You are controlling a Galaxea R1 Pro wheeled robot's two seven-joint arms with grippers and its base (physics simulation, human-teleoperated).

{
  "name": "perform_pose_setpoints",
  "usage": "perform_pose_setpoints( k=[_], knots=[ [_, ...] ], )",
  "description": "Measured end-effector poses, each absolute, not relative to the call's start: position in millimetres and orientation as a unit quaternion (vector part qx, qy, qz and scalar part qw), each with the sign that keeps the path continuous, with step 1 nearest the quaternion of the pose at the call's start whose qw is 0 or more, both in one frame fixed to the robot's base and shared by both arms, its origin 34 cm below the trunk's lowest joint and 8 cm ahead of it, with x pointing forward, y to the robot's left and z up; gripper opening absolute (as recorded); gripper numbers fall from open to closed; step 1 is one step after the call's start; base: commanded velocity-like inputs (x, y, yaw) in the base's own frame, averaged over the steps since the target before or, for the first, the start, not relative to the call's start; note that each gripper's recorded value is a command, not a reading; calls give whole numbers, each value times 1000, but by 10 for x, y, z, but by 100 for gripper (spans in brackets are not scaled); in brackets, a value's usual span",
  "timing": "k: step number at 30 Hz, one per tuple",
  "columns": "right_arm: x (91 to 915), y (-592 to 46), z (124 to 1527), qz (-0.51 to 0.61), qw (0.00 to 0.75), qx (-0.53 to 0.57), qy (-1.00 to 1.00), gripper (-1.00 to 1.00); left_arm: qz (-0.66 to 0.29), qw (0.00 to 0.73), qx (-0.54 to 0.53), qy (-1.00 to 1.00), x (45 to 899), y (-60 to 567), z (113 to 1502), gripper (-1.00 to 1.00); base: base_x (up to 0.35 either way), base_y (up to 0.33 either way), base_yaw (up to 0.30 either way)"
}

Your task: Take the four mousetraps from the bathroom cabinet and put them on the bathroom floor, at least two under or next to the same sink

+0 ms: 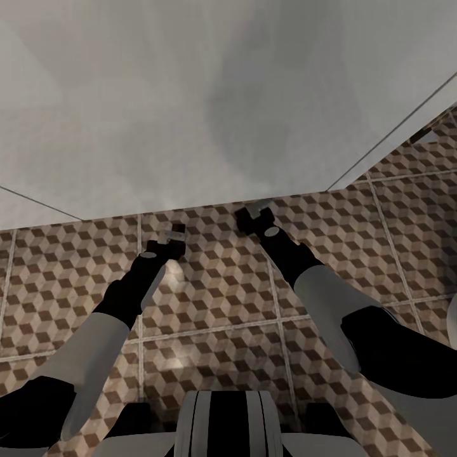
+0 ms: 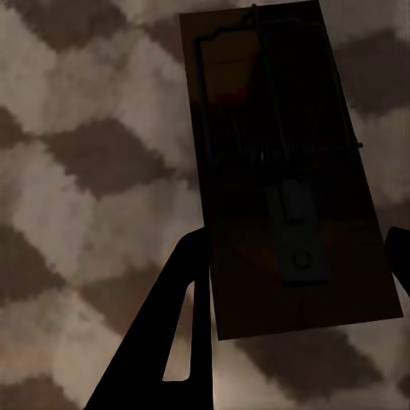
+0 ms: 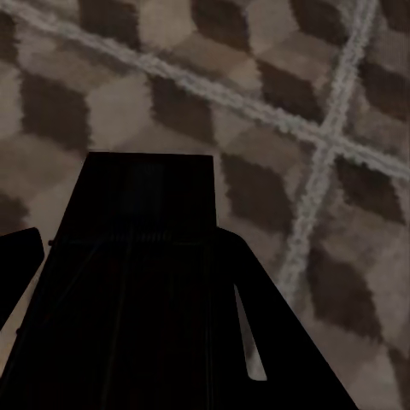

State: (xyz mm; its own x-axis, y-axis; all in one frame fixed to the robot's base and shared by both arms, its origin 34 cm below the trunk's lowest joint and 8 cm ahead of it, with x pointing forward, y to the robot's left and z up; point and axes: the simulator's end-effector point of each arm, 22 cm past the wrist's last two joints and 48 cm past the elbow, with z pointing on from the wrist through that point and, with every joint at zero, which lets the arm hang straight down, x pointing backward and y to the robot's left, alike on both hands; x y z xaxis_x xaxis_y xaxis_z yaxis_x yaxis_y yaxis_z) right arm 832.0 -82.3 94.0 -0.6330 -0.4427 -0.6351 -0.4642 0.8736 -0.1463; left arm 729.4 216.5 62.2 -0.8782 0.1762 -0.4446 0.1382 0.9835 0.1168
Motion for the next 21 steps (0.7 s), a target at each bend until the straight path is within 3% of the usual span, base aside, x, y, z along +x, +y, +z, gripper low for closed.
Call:
perform_pose_setpoints(
  k=[21],
  knots=[
    [8146,-801,792,29,355,-257,898,-100,41,233,81,968,7291,2166,619,-100,0,0,0]
  ],
)
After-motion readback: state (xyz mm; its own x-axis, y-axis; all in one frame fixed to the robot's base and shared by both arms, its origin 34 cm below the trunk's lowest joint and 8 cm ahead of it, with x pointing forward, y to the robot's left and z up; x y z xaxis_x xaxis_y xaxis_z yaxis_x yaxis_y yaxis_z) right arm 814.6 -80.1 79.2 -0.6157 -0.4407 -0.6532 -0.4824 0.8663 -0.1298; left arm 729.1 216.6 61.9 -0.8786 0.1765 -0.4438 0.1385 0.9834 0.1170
